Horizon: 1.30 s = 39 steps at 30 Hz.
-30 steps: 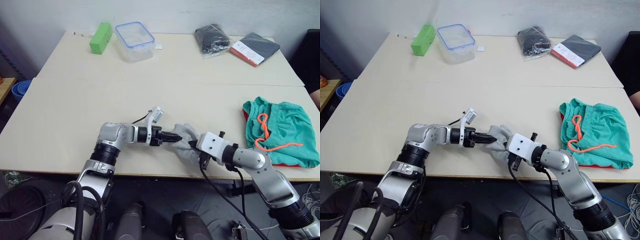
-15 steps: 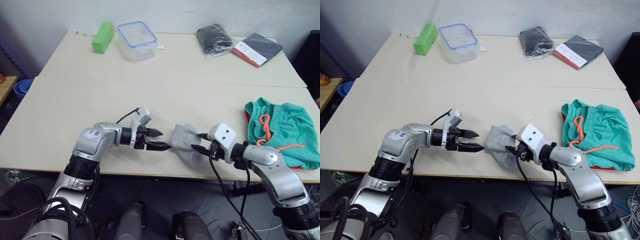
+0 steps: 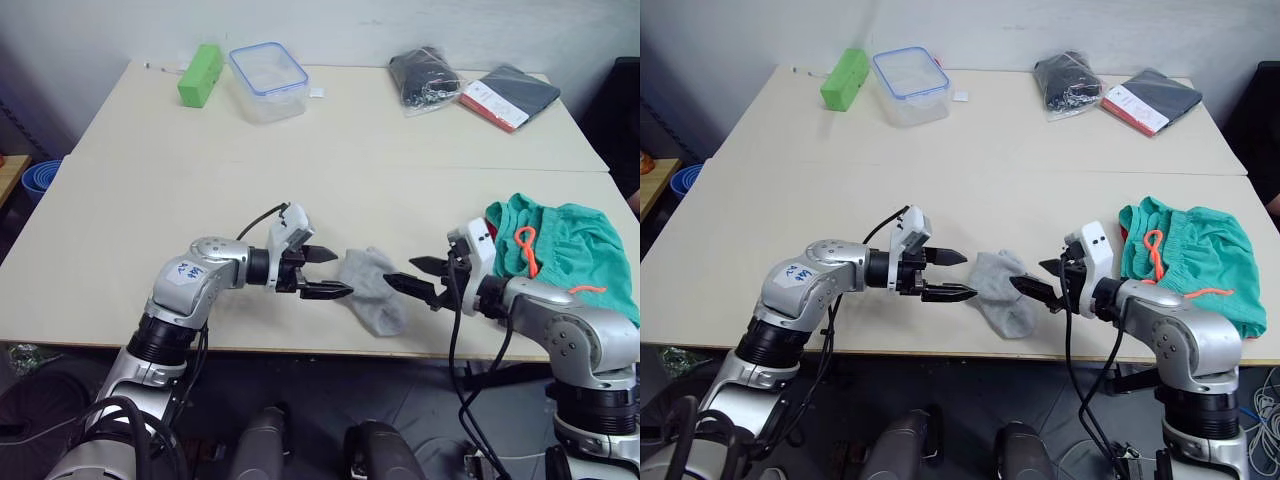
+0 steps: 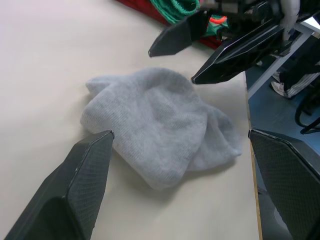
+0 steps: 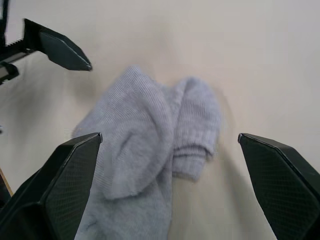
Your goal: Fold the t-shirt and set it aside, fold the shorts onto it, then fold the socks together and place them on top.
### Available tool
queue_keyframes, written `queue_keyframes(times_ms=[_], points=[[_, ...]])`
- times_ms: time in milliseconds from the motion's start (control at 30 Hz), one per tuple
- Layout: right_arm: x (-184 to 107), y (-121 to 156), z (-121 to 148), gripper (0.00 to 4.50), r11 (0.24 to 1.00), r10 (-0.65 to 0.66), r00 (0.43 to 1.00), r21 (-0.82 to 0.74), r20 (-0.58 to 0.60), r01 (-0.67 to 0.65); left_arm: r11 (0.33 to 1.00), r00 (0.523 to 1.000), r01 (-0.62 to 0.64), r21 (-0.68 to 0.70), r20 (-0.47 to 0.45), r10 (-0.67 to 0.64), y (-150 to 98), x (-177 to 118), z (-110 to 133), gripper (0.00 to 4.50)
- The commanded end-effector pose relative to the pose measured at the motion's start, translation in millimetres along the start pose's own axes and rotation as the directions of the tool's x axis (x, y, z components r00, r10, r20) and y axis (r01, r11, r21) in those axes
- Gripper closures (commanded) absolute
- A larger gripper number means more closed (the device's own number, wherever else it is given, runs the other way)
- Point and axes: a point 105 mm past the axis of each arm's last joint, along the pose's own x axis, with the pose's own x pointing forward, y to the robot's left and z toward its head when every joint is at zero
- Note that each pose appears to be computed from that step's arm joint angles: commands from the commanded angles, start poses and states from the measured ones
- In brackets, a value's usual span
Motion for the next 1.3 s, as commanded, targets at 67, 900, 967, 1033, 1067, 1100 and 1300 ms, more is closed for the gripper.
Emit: queue_keyframes(times_ms=[67,900,967,1033,1067,1100,1300], points=[[16.8,16.0,-4.4,0.04,0.997,0.070,0.997,0.038,-0.016,-0.069,0.998,1.000,0.004,0.069,0.010,-0.004,-5.5,-1.9,9.4,0.00],[24.0,33.7,-10.8,4.37,0.990,0.119,0.993,0.072,0.010,-0.119,0.997,0.999,-0.016,0.074,0.036,0.013,-6.1,-3.0,9.1,0.00],[12.7,30.5,0.4,4.37,0.992,0.108,0.993,0.066,0.044,-0.111,0.997,0.999,-0.013,0.078,0.054,0.009,-6.8,-2.3,12.2,0.00],[-3.0,23.7,12.1,4.37,0.995,0.083,0.994,0.055,0.077,-0.087,0.997,0.997,-0.011,0.072,0.073,0.005,-7.6,-2.0,14.5,0.00],[-11.2,20.1,17.3,4.37,0.996,0.070,0.993,0.047,0.090,-0.075,0.998,0.997,-0.008,0.068,0.082,0.002,-8.1,-1.8,15.3,0.00],[-20.0,16.3,22.5,4.37,0.997,0.056,0.993,0.038,0.100,-0.060,0.998,0.996,-0.005,0.066,0.088,-0.001,-8.6,-1.7,15.9,0.00],[-83.3,-18.3,53.6,4.37,0.996,-0.092,0.985,0.010,0.145,0.092,0.998,0.993,-0.003,0.059,0.116,-0.004,-8.9,0.8,18.2,0.00]])
